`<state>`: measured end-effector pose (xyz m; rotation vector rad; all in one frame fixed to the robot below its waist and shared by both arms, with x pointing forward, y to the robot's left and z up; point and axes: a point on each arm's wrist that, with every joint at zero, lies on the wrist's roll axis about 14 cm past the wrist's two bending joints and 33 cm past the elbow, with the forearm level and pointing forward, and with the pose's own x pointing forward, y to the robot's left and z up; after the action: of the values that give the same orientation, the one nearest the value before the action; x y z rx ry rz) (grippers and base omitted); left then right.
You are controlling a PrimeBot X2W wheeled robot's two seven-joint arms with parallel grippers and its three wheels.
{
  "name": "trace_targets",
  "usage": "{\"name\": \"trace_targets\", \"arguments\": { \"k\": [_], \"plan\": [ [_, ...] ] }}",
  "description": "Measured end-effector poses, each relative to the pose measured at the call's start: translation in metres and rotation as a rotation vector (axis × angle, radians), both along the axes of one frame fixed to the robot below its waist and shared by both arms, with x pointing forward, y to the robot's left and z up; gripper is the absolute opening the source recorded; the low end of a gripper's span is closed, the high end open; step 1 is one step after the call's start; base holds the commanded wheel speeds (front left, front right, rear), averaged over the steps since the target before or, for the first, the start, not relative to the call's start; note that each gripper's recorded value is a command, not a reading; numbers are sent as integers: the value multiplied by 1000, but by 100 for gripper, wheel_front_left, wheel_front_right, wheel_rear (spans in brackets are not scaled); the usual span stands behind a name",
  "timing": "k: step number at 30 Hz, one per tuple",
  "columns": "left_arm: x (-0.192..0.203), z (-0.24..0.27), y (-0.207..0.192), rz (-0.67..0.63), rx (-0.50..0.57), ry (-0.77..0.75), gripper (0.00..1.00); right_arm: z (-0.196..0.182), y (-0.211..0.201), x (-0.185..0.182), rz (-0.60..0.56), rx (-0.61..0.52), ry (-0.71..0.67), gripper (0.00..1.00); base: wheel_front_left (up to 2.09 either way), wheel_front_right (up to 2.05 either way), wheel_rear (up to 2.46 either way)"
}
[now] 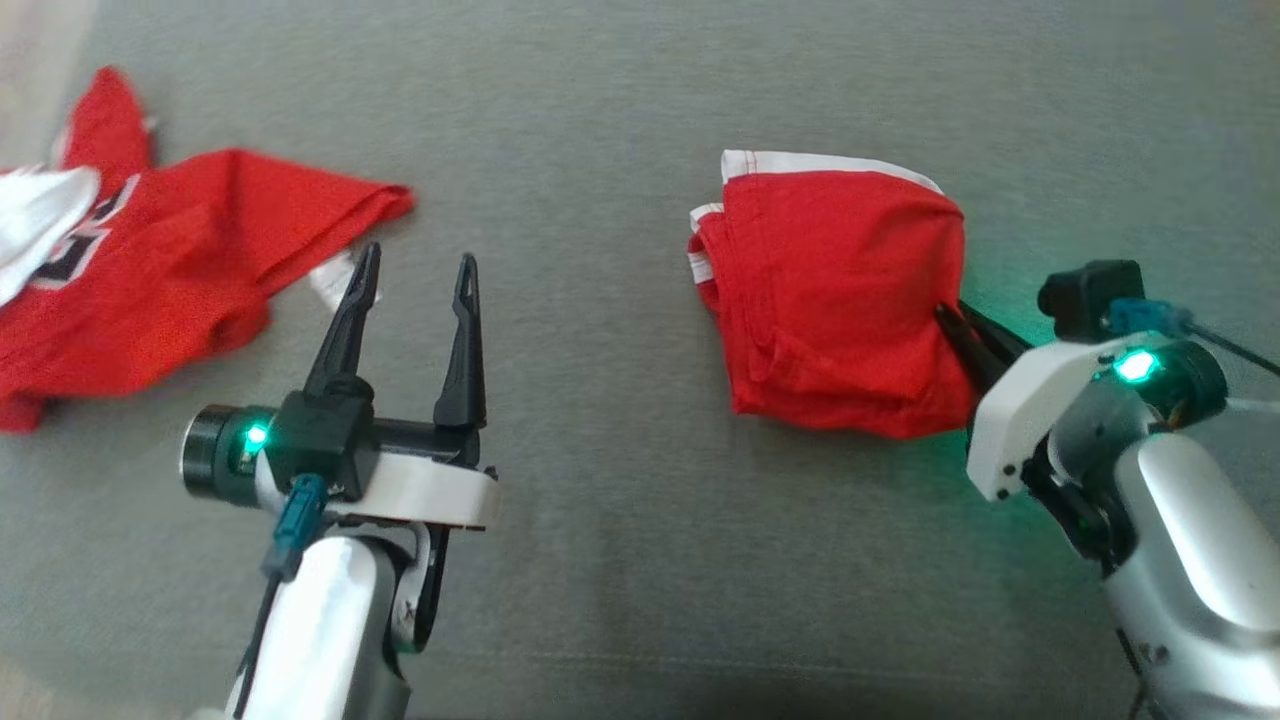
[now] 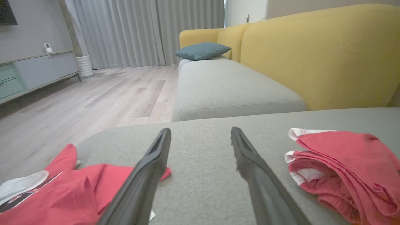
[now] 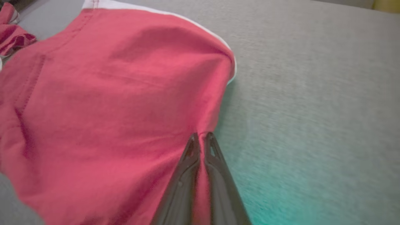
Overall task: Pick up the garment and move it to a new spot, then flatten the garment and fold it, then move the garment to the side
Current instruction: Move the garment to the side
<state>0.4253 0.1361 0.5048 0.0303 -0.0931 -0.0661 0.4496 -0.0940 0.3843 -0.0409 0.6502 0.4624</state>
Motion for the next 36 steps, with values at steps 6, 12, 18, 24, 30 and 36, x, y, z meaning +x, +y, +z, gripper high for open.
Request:
{"name": "trace_targets", "arguments": {
  "k": [6, 12, 18, 24, 30, 36],
  "plan": [
    [12, -2, -50, -161, -15, -12, 100, -4, -54, -25, -100, -52, 13, 0, 0, 0, 0],
    [23, -4, -104, -327, -33, -27, 100, -5, -100, -39, -193, -95, 4, 0, 0, 0, 0],
    [45, -8, -142, -444, -46, -59, 100, 10, -192, -10, -363, -211, -75, 0, 0, 0, 0],
    [55, -23, -167, -517, -64, -49, 100, 25, -273, -6, -518, -328, -97, 0, 0, 0, 0],
    [63, -26, -186, -579, -72, -71, 100, 25, -317, -16, -607, -407, -88, 0, 0, 0, 0],
    [70, -33, -196, -615, -73, -81, 100, 29, -338, -6, -660, -443, -121, 0, 0, 0, 0]
  ]
}}
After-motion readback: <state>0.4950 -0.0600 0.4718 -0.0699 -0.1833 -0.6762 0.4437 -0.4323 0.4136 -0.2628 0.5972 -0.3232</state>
